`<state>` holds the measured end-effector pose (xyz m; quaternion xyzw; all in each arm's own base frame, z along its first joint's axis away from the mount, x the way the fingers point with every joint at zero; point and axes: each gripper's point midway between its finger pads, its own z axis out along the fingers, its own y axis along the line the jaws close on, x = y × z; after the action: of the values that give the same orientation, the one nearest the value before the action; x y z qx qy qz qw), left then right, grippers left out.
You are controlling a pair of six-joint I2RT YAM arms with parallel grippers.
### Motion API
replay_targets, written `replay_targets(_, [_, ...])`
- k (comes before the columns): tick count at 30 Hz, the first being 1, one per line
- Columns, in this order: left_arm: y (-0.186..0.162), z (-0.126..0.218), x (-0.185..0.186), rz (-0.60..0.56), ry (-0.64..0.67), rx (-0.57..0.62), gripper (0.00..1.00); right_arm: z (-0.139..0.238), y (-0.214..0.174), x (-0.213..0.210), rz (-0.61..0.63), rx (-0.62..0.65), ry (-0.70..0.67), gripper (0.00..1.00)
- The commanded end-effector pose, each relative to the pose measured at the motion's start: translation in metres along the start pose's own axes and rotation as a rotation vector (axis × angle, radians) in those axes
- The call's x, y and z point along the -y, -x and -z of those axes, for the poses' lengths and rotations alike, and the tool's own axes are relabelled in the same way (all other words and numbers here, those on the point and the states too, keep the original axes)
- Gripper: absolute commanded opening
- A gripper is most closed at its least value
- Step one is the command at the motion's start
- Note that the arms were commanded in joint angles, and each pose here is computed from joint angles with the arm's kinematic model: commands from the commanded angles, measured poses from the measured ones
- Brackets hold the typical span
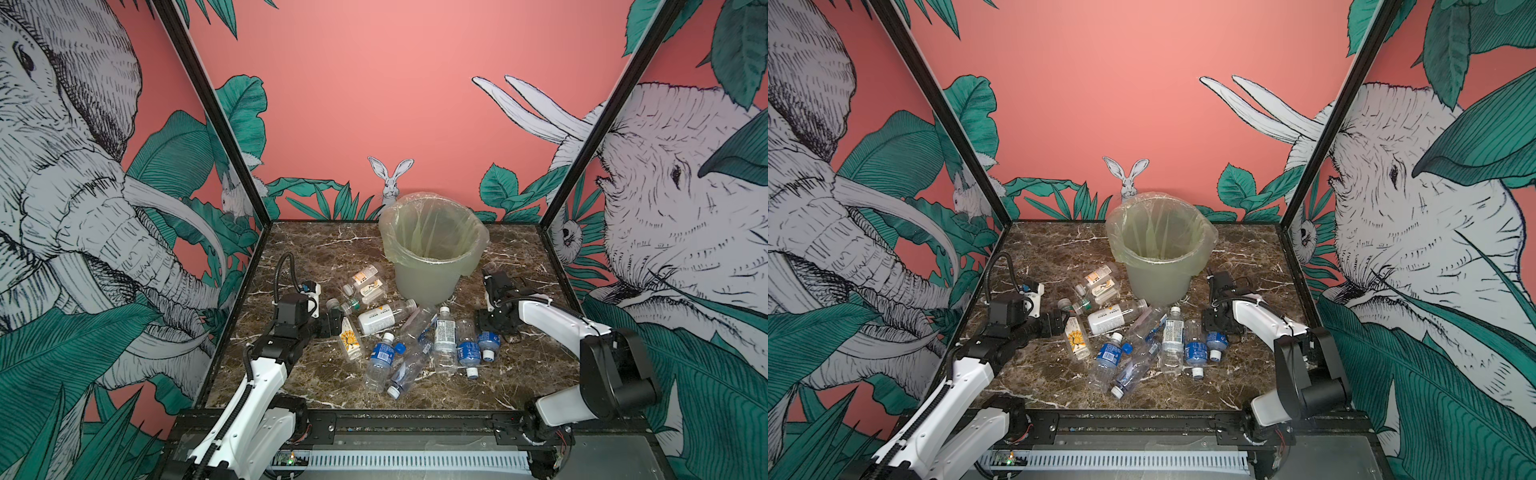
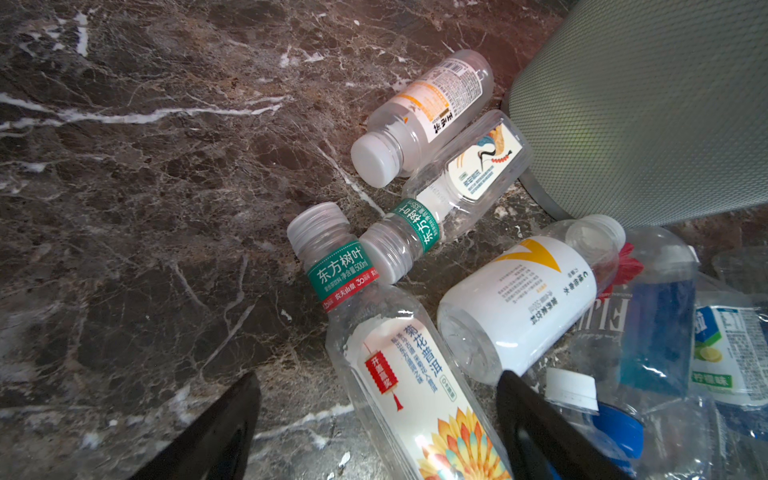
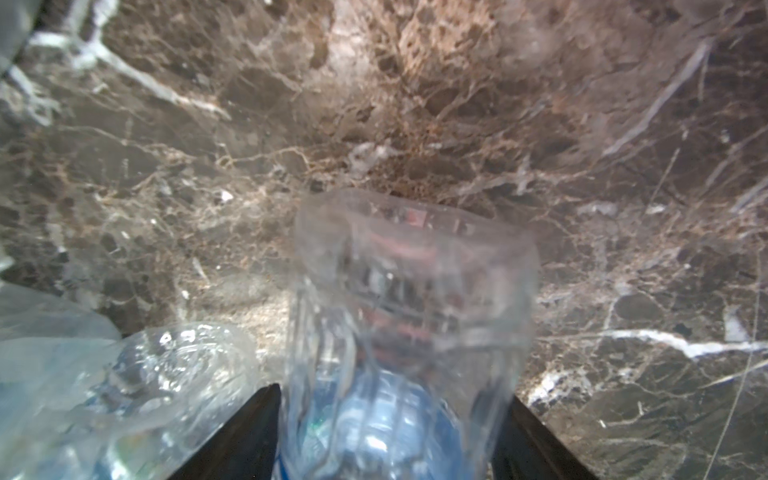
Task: Throw the plastic bottles in the bin
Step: 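Close the right gripper on a blue-labelled bottle while the left gripper moves over bottles, then lift the blue-labelled bottle with the right gripper and carry it above the bin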
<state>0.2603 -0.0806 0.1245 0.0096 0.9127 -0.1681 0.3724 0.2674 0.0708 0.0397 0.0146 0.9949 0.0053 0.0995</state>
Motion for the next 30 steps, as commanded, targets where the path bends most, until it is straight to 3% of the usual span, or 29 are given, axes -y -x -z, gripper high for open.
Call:
replay_targets(1, [-0.008, -0.002, -0.001, -0.008, 0.002, -0.020, 0.90, -0.006, -0.004, 0.003, -0.006, -0.017, -0.026, 0.79])
replay_targets(18, [-0.007, -0.004, -0.002, -0.009, 0.006, -0.027, 0.90, -0.026, -0.007, 0.006, -0.023, -0.061, -0.045, 0.78])
replay_targets(30, [-0.006, -0.004, -0.002, -0.011, 0.007, -0.028, 0.90, -0.022, -0.005, 0.010, -0.036, -0.036, -0.054, 0.59])
